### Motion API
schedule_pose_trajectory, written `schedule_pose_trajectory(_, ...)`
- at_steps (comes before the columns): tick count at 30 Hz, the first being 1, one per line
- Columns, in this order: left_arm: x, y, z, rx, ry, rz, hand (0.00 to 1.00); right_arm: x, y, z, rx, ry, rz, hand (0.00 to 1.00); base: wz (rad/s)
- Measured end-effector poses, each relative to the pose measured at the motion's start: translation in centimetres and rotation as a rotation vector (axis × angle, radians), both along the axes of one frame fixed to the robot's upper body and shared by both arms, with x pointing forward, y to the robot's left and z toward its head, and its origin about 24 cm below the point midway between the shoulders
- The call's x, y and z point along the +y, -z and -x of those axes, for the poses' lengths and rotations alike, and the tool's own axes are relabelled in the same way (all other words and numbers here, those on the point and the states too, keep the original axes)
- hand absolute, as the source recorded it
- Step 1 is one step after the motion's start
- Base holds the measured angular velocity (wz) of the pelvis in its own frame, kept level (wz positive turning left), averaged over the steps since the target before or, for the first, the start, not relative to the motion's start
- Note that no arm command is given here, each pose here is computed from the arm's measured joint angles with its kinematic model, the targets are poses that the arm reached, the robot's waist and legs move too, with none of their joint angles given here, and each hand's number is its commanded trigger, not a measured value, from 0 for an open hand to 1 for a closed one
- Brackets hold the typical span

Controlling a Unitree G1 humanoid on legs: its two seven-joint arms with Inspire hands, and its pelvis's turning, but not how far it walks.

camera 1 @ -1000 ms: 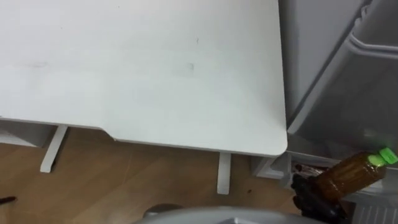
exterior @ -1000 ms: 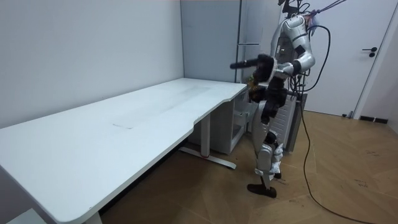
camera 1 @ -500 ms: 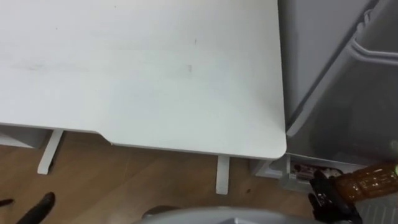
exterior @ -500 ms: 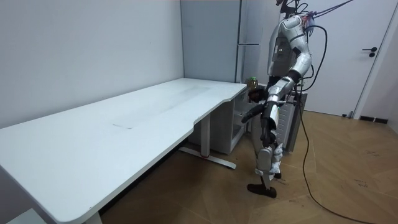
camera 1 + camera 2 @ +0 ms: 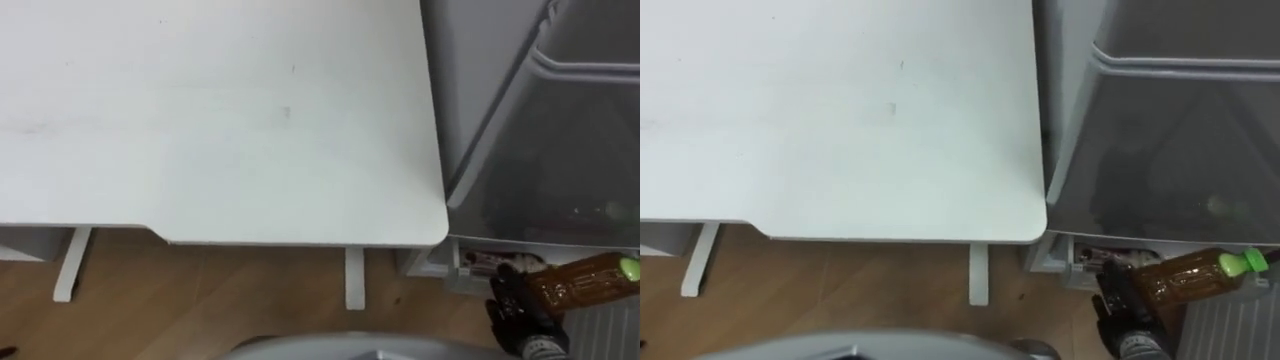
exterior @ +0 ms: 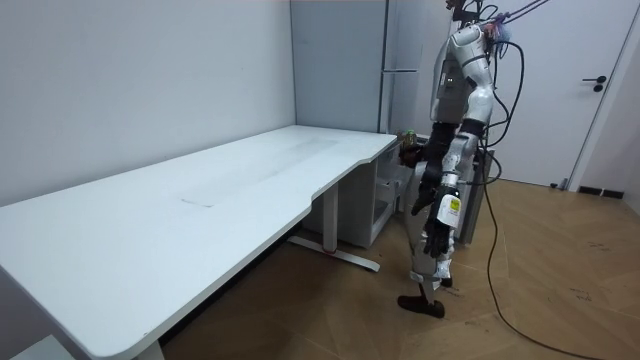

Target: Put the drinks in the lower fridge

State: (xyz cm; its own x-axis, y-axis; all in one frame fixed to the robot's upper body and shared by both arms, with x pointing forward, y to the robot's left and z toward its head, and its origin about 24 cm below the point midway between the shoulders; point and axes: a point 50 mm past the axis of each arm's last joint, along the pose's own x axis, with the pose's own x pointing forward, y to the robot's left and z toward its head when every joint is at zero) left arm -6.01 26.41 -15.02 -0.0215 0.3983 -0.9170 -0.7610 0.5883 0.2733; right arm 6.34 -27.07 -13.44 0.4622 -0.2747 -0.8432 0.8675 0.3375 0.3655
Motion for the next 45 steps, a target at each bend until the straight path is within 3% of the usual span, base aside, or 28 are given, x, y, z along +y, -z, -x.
schedule_pose_trajectory(6,0.1,0.6,-1.0,0.05,0.097,0.095,0.0,-1.0,-0.7,-5.1,-0.085,0.12,-0.061,1.0,0.02)
schedule_pose_trajectory(11,-0.5,1.2,-4.2,0.004,0.192,0.136,0.0,-0.7,-2.0,-10.5,-0.177,0.188,-0.121,1.0,-0.12)
schedule_pose_trajectory(17,-0.9,1.4,-8.0,-0.05,0.317,0.137,0.0,-0.3,-3.6,-14.5,-0.21,0.187,-0.128,1.0,-0.07)
schedule_pose_trajectory(25,-1.4,1.3,-10.9,-0.049,0.503,0.11,0.0,-0.9,-6.0,-18.1,-0.259,0.17,-0.102,1.0,-0.01)
schedule_pose_trajectory(34,-0.7,0.9,-12.2,-0.048,0.54,0.049,0.0,-2.6,-9.9,-21.8,-0.358,0.189,-0.08,1.0,0.03)
schedule_pose_trajectory(40,-0.6,0.8,-12.8,-0.028,0.605,0.013,0.0,-2.7,-10.2,-22.1,-0.358,0.202,-0.086,1.0,0.03)
schedule_pose_trajectory(41,-0.6,0.8,-13.0,-0.03,0.61,0.012,0.0,-2.7,-10.2,-22.1,-0.358,0.202,-0.086,0.94,0.04)
schedule_pose_trajectory(42,-0.7,0.8,-13.0,-0.03,0.614,0.011,0.0,-2.7,-10.2,-22.1,-0.358,0.201,-0.086,0.67,0.04)
schedule_pose_trajectory(43,-0.7,0.8,-13.0,-0.025,0.618,0.006,0.0,-2.7,-10.2,-22.1,-0.358,0.2,-0.089,0.0,0.06)
schedule_pose_trajectory(45,-0.6,0.8,-13.0,-0.017,0.614,-0.002,0.0,-2.7,-10.3,-22.2,-0.361,0.197,-0.092,0.0,0.08)
